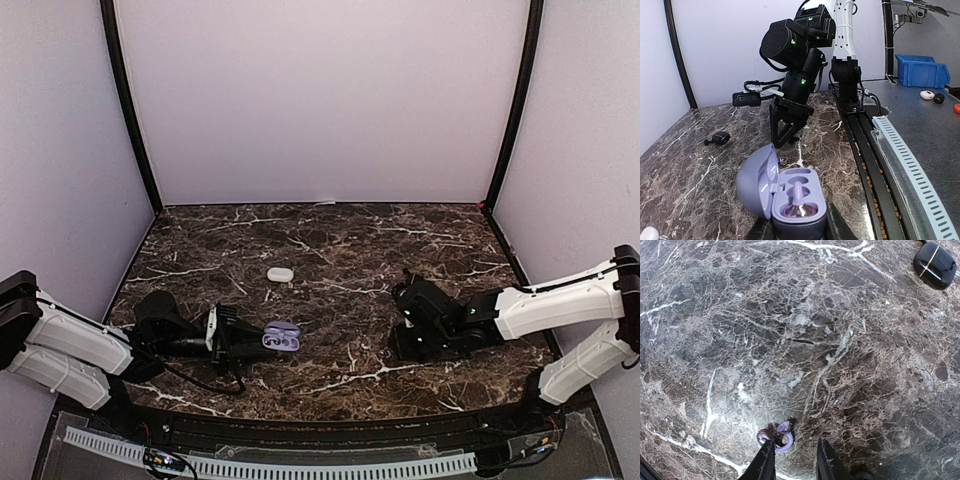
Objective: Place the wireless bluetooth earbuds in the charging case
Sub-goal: Adjust the right earbud at the center of the board, then pick up the right earbud from the center of the board.
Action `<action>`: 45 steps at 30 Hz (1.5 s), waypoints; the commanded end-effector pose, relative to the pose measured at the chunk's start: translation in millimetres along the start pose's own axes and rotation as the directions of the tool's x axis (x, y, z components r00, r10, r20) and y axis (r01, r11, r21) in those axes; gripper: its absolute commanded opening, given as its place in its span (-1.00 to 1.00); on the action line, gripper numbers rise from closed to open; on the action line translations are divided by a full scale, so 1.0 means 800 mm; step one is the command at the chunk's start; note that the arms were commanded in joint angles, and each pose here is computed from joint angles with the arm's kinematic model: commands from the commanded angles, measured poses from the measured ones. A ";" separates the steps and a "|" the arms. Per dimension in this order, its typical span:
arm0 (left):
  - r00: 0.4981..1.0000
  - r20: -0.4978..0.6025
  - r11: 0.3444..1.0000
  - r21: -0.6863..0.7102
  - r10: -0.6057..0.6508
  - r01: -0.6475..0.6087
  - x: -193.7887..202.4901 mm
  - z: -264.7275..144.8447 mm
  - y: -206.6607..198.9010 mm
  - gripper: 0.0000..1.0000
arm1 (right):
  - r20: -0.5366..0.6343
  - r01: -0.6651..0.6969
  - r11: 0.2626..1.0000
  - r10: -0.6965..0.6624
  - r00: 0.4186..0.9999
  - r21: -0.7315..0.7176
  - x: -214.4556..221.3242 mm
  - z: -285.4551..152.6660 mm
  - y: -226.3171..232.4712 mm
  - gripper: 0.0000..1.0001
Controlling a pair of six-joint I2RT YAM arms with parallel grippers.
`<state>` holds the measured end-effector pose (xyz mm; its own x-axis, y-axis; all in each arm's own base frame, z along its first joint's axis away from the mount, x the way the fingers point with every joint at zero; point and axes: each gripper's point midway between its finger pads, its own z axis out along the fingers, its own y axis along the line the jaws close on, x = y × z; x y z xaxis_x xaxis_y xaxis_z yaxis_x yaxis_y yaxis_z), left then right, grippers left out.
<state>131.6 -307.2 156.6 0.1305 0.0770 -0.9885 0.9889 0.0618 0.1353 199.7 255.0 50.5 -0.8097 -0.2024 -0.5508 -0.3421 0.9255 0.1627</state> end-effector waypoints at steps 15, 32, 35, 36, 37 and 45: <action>1.000 0.016 1.000 0.009 0.021 -0.021 -0.005 -0.002 -0.005 -0.84 | -0.035 -0.039 0.998 0.037 0.999 -0.041 0.004 0.024 0.006 -0.47; 1.000 0.011 1.000 0.009 0.019 -0.019 -0.004 -0.003 -0.005 -0.84 | -0.065 -0.007 0.997 0.003 0.998 -0.071 0.004 0.040 0.022 -0.55; 1.000 0.011 1.000 0.010 0.019 -0.019 -0.004 -0.002 -0.005 -0.84 | -0.069 0.001 0.997 -0.007 0.998 -0.077 0.002 0.043 0.026 -0.58; 1.000 0.011 1.000 0.010 0.017 -0.017 -0.004 -0.002 -0.005 -0.84 | -0.070 0.005 0.997 -0.010 0.998 -0.079 0.001 0.043 0.028 -0.58; 1.000 0.010 1.000 0.010 0.017 -0.017 -0.004 -0.002 -0.005 -0.84 | -0.070 0.008 0.997 -0.013 0.997 -0.079 0.001 0.044 0.028 -0.59; 1.000 0.009 1.000 0.010 0.017 -0.017 -0.003 -0.003 -0.005 -0.84 | -0.061 0.017 0.995 -0.024 0.998 -0.101 -0.007 0.043 0.037 -0.73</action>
<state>131.5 -307.0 154.0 0.1238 0.0865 -0.9885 0.9897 0.0608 0.1292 203.7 281.1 20.4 -0.8417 -0.2537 -0.4766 -0.3849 0.9010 0.2003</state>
